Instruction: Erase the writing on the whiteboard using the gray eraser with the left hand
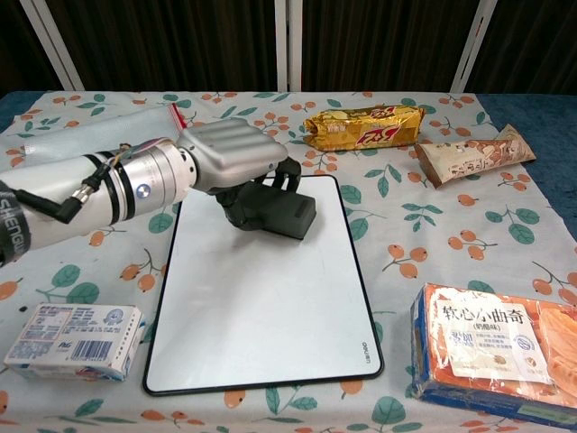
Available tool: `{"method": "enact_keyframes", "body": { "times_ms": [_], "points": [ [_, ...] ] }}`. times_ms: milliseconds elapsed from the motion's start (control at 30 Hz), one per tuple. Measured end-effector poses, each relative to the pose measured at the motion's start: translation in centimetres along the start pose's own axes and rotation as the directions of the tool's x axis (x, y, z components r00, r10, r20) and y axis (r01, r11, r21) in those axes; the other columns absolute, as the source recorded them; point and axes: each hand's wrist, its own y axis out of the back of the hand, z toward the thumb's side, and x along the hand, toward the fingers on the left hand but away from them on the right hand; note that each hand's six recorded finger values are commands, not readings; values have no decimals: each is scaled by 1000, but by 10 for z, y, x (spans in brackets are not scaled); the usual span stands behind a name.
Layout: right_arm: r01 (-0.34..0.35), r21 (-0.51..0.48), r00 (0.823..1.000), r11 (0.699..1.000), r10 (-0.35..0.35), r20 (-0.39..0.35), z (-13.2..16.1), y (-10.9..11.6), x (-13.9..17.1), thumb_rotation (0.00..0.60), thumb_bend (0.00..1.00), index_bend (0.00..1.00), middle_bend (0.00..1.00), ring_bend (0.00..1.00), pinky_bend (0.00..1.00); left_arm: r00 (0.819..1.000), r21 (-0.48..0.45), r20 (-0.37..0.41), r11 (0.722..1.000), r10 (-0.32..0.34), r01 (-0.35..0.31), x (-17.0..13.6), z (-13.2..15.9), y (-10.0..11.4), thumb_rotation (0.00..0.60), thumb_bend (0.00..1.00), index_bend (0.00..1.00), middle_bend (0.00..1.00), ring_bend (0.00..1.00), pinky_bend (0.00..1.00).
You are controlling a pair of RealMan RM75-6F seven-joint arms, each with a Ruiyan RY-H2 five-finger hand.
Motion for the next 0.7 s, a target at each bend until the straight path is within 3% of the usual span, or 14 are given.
{"method": "enact_keyframes", "body": {
  "times_ms": [167, 400, 700],
  "points": [
    [-3, 1, 1000, 1000, 3, 1, -1, -1, 1, 600, 259, 0, 0, 0, 0, 997, 34, 59, 998, -47, 45, -15, 17, -12, 600, 465, 562, 476, 461, 414],
    [-5, 2, 1000, 1000, 5, 5, -2, -2, 2, 600, 260, 0, 0, 0, 0, 994, 55, 89, 997, -56, 52, -37, 27, -12, 600, 465, 569, 483, 467, 414],
    [-12, 2, 1000, 1000, 12, -3, 0, -4, 2, 600, 261, 0, 0, 0, 0, 996, 80, 60, 995, -65, 60, -72, 10, -7, 600, 465, 600, 513, 494, 416]
  ]
}}
